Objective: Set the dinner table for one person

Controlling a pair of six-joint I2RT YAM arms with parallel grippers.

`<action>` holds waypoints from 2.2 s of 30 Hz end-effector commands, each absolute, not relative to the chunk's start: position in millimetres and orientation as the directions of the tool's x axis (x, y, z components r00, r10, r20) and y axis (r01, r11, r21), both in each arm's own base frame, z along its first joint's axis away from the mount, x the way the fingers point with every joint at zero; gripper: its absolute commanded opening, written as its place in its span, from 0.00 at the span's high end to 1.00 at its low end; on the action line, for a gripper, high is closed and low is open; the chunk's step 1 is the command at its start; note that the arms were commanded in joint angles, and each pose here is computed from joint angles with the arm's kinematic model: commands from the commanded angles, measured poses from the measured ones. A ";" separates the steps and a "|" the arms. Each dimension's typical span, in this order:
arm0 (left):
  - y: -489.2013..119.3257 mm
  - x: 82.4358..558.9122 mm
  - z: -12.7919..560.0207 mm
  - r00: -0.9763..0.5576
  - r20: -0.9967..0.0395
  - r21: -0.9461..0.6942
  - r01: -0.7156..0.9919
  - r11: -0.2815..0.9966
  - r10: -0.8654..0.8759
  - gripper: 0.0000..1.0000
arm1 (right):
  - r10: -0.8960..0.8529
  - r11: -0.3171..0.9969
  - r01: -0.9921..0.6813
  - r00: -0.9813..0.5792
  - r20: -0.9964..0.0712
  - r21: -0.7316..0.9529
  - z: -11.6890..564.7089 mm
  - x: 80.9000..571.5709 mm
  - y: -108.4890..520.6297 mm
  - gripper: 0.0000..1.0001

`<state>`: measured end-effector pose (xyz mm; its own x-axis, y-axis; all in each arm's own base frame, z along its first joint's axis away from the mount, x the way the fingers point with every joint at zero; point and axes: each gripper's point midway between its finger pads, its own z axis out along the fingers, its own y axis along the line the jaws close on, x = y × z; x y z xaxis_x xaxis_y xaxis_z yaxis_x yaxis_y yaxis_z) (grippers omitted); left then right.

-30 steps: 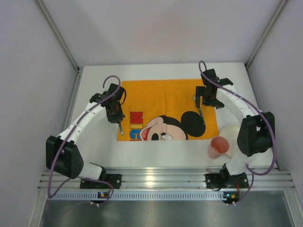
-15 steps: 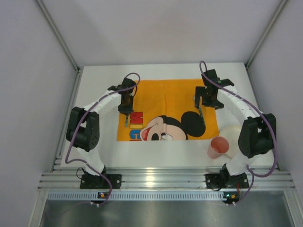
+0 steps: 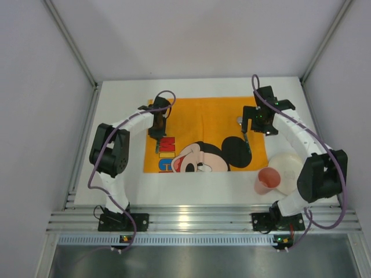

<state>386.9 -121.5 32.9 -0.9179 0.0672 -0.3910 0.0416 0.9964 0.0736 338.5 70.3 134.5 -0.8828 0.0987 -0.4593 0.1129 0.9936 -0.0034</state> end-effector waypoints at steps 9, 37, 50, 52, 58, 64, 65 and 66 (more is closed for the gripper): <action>-122.3 408.7 45.7 -0.879 -0.476 0.058 -0.030 0.998 0.001 0.32 | 0.196 0.977 0.211 -0.854 -0.483 0.023 199.0 277.6 39.3 0.00; -122.4 388.8 85.1 -0.856 -0.515 -0.030 -0.041 0.999 -0.051 0.05 | 0.435 0.885 0.463 -0.857 -0.277 -0.044 116.1 125.9 10.0 0.40; -125.0 384.8 109.2 -0.835 -0.545 -0.079 -0.040 0.996 -0.077 0.04 | 0.395 0.898 0.440 -0.796 -0.458 0.009 197.6 184.0 7.4 1.00; -124.7 382.4 114.9 -0.831 -0.550 -0.087 -0.044 0.995 -0.085 0.04 | 0.383 0.902 0.432 -0.770 -0.511 0.025 232.9 213.5 9.0 1.00; -123.6 373.3 129.1 -0.817 -0.566 -0.113 -0.051 0.992 -0.107 0.04 | 0.326 0.929 0.364 -0.730 -0.601 0.062 281.2 320.7 26.5 1.00; -120.7 360.3 134.6 -0.817 -0.564 -0.125 -0.059 0.990 -0.120 0.03 | 0.311 0.940 0.327 -0.713 -0.628 0.093 282.7 425.7 48.7 1.00; -120.4 359.1 135.3 -0.815 -0.566 -0.128 -0.061 0.990 -0.124 0.03 | 0.313 0.940 0.325 -0.711 -0.629 0.101 280.9 436.3 51.7 1.00; -120.2 356.3 134.7 -0.817 -0.563 -0.133 -0.064 0.989 -0.128 0.03 | 0.319 0.940 0.317 -0.690 -0.650 0.125 289.2 449.1 55.3 1.00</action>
<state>366.1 -122.3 122.9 -0.8267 -0.1015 -0.5535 -0.0518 0.9932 -0.1046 417.1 53.1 269.9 -0.7416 0.3165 -0.5915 0.3380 0.9379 0.0780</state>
